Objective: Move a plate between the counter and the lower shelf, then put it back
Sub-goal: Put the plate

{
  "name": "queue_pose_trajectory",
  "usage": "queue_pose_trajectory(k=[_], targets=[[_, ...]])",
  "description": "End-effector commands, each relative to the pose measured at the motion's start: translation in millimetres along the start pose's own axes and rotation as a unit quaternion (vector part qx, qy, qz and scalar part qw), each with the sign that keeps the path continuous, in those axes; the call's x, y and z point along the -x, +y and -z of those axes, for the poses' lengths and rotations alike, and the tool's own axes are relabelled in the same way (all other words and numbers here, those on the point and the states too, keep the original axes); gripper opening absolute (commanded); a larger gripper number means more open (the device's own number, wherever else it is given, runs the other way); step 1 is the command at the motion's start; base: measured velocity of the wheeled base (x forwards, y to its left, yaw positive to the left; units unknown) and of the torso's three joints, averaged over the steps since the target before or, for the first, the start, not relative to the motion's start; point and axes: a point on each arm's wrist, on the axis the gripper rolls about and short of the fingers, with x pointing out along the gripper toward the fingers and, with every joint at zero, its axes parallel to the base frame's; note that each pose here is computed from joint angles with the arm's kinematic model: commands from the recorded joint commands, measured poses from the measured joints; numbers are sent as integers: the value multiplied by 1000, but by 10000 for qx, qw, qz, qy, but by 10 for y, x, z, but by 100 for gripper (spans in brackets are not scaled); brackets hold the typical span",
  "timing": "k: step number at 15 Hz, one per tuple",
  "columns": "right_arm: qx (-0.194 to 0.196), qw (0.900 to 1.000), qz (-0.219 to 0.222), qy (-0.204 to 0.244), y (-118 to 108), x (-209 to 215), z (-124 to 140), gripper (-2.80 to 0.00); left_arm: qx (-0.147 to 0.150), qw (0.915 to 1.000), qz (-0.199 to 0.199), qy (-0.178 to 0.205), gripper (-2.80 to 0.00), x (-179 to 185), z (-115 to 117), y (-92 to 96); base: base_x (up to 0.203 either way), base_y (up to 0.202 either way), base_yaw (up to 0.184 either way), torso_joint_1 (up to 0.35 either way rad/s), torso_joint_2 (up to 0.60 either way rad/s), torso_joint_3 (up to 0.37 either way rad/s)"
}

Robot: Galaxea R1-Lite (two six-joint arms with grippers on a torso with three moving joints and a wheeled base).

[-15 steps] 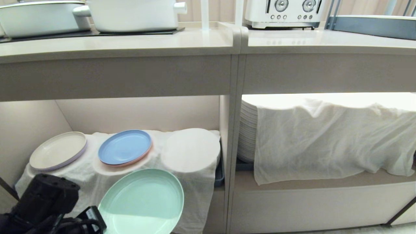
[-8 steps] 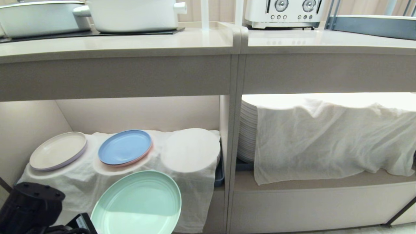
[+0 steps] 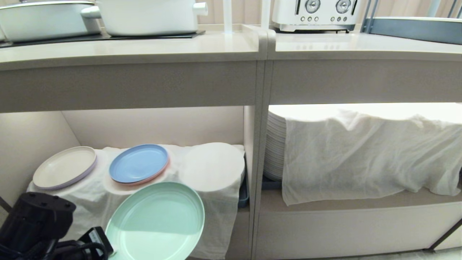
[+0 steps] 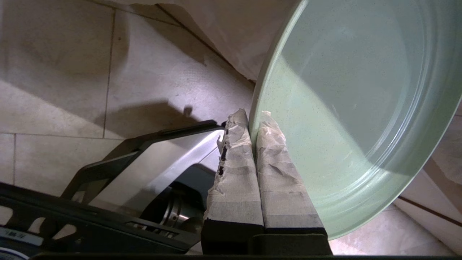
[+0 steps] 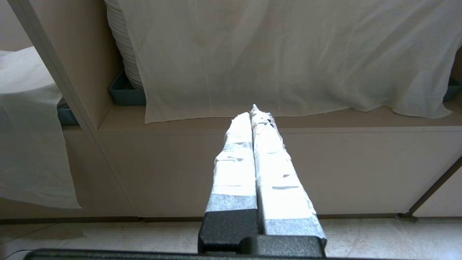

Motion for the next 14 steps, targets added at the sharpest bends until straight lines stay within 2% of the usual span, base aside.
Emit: queue_pose_trajectory(k=[1, 14], targets=[[1, 10000, -4, -1, 0, 0, 0, -280, 12, 10000, -31, 10, -280, -42, -35, -92, 0, 0, 0, 0, 0, 0], [1, 10000, -4, -1, 0, 0, 0, -280, 23, 10000, -7, 74, -280, -52, -40, -114, 0, 0, 0, 0, 0, 0]])
